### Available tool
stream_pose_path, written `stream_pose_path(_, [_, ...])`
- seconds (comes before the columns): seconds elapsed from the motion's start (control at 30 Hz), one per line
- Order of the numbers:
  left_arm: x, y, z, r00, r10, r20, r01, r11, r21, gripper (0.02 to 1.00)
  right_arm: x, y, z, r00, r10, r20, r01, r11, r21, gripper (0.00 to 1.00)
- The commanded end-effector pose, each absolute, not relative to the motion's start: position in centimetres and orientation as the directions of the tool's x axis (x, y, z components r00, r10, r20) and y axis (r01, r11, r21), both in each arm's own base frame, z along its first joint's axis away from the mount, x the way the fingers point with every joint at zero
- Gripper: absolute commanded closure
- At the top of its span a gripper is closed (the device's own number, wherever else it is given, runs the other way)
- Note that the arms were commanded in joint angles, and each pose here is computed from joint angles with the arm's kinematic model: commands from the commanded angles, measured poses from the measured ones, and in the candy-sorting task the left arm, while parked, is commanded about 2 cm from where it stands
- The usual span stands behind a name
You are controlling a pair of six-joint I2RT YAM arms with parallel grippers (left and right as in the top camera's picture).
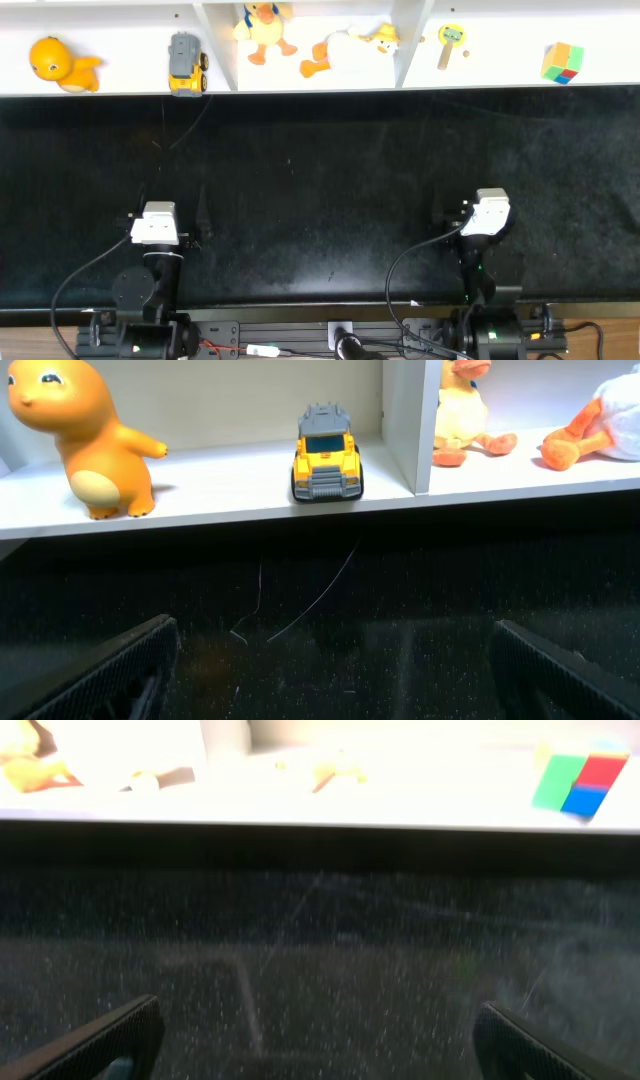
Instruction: Store Toys
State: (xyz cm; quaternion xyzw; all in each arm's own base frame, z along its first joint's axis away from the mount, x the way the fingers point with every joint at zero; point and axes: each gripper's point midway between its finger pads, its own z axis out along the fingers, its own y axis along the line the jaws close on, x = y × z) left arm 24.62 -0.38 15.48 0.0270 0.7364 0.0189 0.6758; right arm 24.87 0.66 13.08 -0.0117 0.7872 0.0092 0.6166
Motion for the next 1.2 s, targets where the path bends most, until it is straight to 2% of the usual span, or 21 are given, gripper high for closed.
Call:
stream_pose_path(0.03, [24.6, -0.5, 15.6, -0.078, 0.082, -0.994, 0.021, 0.997, 0.080, 0.020, 24.6, 1.1, 15.3, -0.137, -0.050, -0.989, -0.051, 0.998, -0.043, 0.005])
stream_pose_path(0.1, [24.6, -0.5, 15.6, -0.078, 0.082, -0.994, 0.021, 0.997, 0.080, 0.020, 24.3, 1.0, 16.9, -0.066, -0.062, -0.996, -0.047, 0.997, -0.059, 0.005])
stream_pose_path(0.17, [24.6, -0.5, 15.6, -0.078, 0.082, -0.994, 0.021, 0.997, 0.080, 0.020, 24.4, 0.7, 16.9, -0.062, -0.093, -0.994, -0.037, 0.995, -0.091, 0.005])
stream_pose_path(0.3, [24.6, -0.5, 15.6, -0.078, 0.082, -0.994, 0.021, 0.997, 0.080, 0.020, 24.7, 0.3, 17.3, -0.004, -0.091, -0.996, -0.015, 0.996, -0.091, 0.005])
stream_pose_path(1.2, [24.6, -0.5, 15.6, -0.078, 0.082, -0.994, 0.021, 0.997, 0.080, 0.020, 24.7, 0.4, 17.2, -0.011, -0.087, -0.996, -0.018, 0.996, -0.087, 0.005])
